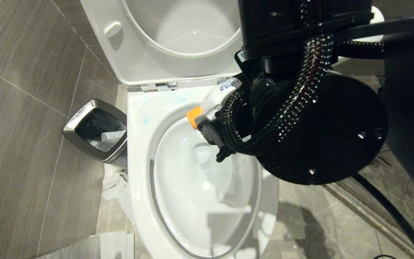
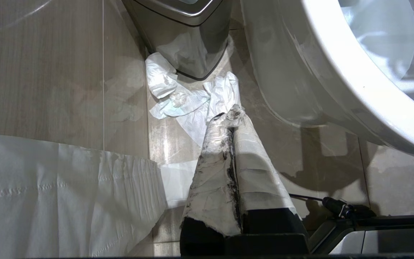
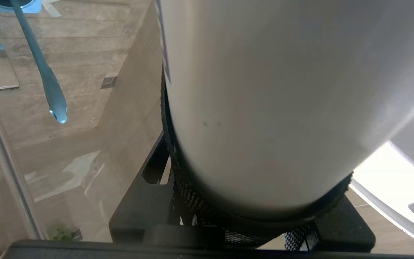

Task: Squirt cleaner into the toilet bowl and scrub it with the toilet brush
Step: Pour in the cleaning agent

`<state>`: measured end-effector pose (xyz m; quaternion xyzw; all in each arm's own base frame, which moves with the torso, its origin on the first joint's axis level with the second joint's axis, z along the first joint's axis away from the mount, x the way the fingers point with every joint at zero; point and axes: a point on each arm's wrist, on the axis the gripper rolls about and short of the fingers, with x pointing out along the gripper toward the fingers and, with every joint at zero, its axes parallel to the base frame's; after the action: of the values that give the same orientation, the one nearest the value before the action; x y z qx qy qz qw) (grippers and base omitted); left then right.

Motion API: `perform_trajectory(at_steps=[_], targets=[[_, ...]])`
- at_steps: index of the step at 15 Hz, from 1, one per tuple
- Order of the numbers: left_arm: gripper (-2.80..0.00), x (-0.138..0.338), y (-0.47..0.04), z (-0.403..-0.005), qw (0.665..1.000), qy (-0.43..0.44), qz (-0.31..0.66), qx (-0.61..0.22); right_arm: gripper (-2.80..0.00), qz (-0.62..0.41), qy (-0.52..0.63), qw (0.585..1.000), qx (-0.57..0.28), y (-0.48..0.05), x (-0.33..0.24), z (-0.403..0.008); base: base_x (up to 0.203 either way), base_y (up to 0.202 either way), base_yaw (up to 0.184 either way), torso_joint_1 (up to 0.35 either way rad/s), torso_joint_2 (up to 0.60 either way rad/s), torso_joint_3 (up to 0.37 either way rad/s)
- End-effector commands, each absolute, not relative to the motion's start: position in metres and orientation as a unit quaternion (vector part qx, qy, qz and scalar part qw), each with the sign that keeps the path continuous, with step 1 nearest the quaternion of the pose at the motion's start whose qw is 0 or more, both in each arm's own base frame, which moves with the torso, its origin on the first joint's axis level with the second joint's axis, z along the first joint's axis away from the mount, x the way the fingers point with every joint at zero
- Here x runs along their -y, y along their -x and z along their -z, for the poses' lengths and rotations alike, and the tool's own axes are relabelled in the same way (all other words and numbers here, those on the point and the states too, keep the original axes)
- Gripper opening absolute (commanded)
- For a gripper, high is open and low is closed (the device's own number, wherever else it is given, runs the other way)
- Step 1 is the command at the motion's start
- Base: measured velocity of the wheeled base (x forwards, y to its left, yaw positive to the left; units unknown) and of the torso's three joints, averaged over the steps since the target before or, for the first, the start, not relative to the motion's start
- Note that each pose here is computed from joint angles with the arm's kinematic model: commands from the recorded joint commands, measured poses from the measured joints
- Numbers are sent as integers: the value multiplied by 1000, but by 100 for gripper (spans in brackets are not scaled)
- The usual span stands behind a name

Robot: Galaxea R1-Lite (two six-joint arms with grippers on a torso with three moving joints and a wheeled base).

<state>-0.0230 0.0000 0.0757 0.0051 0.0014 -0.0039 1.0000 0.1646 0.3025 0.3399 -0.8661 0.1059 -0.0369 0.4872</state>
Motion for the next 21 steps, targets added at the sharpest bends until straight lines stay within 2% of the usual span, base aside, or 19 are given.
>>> perform_trajectory(at_steps=[1,12,17,21], targets=[[-280,0,23,-76,1000,-5,4,-2,-280,38,870,479,-110,-166,-304,-338,0,0,0,0,0,0],[-280,0,23,-76,1000,-5,4,-2,-280,38,872,475,-112,-165,-302,-338,0,0,0,0,0,0],[-280,0,23,-76,1000,-5,4,-2,-280,41,888,442,-121,-165,-301,-340,0,0,0,0,0,0],[-280,0,23,-76,1000,-5,4,-2,-280,41,889,440,-124,-168,-301,-338,0,0,0,0,0,0]])
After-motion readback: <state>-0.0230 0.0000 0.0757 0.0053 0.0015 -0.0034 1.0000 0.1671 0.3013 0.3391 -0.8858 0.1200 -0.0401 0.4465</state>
